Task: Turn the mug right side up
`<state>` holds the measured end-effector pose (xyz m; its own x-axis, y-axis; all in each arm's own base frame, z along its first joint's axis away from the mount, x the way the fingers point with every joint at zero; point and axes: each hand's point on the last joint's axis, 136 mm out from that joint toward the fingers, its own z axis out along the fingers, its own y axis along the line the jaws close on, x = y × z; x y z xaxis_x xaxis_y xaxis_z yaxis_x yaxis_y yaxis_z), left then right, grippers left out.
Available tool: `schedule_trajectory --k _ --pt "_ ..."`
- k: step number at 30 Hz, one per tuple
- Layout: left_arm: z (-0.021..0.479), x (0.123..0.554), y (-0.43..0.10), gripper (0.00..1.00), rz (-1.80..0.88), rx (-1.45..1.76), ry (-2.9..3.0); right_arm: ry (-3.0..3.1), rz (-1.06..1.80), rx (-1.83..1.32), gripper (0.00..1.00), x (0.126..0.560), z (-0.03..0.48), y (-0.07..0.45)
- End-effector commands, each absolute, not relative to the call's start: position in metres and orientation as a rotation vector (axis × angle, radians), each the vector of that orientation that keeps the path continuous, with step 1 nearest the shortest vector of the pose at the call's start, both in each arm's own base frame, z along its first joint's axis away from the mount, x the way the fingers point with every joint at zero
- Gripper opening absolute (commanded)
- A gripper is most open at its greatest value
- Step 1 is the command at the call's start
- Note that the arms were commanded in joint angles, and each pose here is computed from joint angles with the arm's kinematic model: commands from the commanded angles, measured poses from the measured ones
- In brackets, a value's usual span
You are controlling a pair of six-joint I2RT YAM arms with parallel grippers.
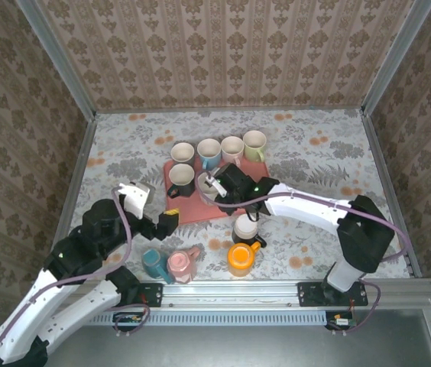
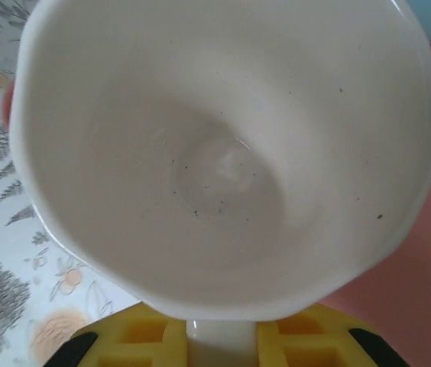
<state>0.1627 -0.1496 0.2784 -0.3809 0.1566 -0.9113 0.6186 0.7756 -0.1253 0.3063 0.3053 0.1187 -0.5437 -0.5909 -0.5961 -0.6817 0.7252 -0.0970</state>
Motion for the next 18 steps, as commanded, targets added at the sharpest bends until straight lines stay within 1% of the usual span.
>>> schedule_trajectory --k 1,9,18 --pt "0.270 0.158 -0.144 1.00 -0.531 0.618 1.937 2.178 0.215 -0.878 0.00 0.345 0.153 0.326" --pt "0.272 0.157 -0.142 1.00 -0.532 0.606 1.918 2.235 0.226 -0.787 0.00 0.370 0.129 0.325" --pt "0.271 0.158 -0.143 1.00 -0.533 0.609 1.919 2.284 0.209 -0.798 0.01 0.378 0.105 0.331"
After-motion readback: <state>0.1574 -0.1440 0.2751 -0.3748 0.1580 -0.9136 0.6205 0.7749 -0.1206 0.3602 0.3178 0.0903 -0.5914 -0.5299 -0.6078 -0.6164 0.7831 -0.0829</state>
